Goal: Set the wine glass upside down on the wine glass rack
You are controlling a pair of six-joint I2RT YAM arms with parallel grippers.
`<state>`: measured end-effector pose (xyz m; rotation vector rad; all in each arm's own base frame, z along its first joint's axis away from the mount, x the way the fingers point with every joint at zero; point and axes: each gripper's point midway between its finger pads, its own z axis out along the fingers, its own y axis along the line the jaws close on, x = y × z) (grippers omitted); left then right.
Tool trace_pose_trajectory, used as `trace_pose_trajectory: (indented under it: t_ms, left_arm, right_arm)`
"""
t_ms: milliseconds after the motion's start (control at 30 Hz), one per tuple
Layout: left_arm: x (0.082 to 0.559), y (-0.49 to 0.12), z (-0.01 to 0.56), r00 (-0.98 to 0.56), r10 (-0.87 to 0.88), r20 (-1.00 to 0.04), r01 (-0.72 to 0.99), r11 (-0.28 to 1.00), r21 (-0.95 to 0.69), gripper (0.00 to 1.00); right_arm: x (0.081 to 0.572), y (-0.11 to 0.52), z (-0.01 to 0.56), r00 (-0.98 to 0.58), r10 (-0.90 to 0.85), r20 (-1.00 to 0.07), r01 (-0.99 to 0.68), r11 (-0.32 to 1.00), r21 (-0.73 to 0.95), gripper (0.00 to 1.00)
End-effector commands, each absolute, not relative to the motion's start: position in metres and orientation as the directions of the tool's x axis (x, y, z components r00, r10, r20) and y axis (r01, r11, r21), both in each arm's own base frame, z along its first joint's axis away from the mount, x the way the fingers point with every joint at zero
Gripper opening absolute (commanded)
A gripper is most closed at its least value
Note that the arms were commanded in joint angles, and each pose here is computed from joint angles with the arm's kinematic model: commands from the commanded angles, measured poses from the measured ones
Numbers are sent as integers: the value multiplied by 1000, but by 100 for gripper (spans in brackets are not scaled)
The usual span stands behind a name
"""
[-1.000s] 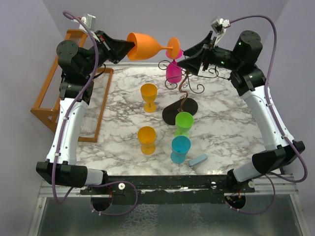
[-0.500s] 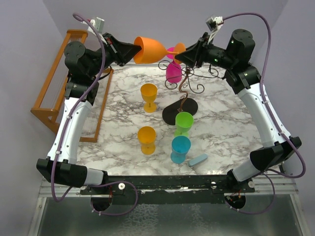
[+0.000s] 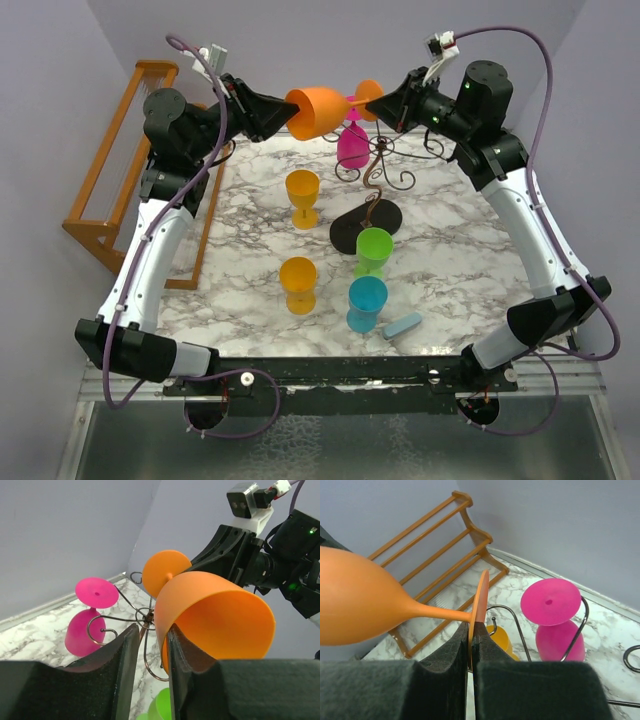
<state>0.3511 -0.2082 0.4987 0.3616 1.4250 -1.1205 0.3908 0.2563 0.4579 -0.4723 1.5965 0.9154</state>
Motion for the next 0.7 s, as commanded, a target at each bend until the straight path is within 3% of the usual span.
trace_pose_trajectory:
  t_ms: [0, 133, 300, 667]
  left_arm:
    - [343, -205, 502, -189, -383, -904, 788, 490, -372, 37]
    - [338, -202, 498, -174, -356, -918, 784, 514, -348, 53]
    - [337, -192, 489, -139, -296, -945, 751, 591, -296, 65]
    - [339, -169, 468, -65, -147, -987, 678, 719, -152, 75]
  right_arm:
    - [399, 242, 470, -157, 158, -975, -687, 692, 223, 1]
    - [407, 227, 472, -85, 117, -990, -633, 761, 144, 1]
    - [417, 202, 483, 33, 34, -999, -534, 846, 11, 1]
    - [439, 134, 532, 257, -230, -939, -167, 946, -278, 1]
